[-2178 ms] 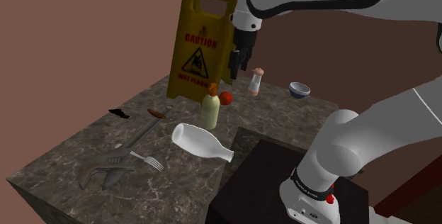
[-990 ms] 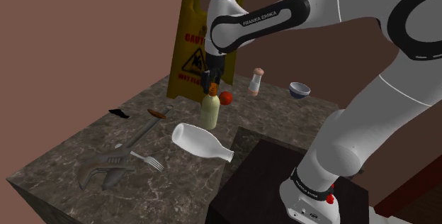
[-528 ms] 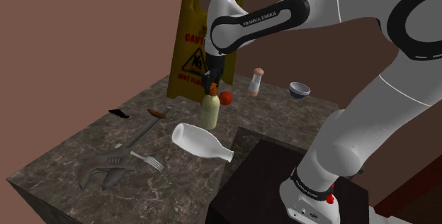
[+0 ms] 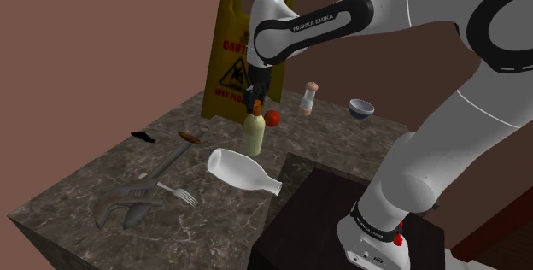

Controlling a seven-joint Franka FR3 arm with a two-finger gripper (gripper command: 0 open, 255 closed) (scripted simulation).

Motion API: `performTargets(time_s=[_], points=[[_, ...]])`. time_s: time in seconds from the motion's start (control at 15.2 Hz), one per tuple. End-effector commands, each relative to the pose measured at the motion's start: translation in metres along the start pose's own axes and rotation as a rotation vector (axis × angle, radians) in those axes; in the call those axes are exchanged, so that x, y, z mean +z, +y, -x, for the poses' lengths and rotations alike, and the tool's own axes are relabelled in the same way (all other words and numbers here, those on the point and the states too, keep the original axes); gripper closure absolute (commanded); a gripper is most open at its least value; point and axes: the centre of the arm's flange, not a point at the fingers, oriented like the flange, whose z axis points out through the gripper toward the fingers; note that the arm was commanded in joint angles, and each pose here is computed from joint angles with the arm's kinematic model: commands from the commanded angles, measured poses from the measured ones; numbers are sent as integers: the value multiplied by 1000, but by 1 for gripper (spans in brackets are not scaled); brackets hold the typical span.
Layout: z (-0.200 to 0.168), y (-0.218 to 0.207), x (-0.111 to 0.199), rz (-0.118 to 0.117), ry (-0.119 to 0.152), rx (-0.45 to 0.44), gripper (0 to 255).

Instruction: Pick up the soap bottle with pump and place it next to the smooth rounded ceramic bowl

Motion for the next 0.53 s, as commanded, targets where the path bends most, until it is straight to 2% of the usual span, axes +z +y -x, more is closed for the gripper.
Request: performTargets(time_s=[0.0, 0.46], points=[[0, 0, 0, 0, -1, 0, 255], [0, 2, -37, 0, -1, 0, 255]])
